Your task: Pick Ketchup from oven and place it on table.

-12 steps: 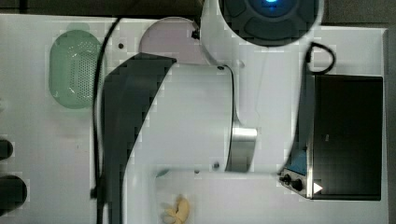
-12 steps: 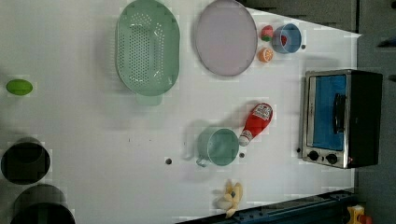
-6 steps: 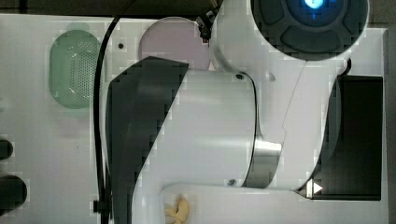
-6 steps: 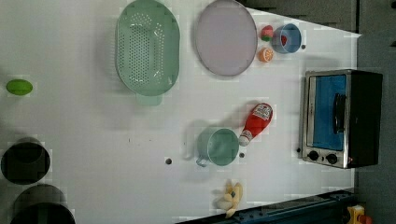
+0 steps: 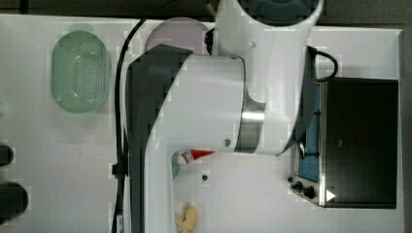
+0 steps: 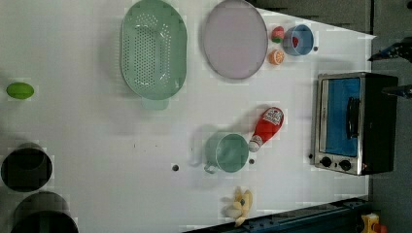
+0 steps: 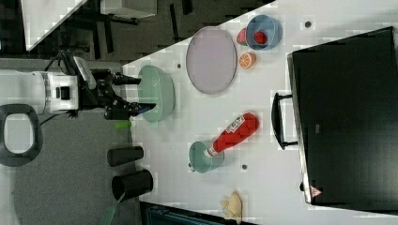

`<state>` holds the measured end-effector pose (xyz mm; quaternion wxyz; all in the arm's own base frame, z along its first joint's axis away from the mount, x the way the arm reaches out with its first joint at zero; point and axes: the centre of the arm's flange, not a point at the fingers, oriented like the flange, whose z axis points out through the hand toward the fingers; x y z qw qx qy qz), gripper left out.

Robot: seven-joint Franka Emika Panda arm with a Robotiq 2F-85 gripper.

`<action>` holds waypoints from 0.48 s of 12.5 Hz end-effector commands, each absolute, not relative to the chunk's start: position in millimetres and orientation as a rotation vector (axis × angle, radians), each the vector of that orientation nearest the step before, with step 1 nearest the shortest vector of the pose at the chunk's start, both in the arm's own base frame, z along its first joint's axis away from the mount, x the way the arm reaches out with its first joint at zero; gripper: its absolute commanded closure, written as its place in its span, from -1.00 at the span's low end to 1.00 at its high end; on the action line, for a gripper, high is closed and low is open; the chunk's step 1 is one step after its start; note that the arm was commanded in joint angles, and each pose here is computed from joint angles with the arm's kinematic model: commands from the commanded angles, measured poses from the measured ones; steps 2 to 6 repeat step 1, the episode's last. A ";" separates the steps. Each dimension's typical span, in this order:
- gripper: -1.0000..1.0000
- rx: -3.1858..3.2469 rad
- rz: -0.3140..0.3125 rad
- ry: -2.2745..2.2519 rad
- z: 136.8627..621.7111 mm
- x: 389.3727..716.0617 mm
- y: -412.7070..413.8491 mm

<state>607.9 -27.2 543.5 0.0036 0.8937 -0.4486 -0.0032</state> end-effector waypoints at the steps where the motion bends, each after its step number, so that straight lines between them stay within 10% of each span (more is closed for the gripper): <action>1: -1.00 2.804 0.045 -1.460 569.9 601.5 -32.6; 6: -1.00 2.804 0.045 -1.460 569.9 601.5 -32.6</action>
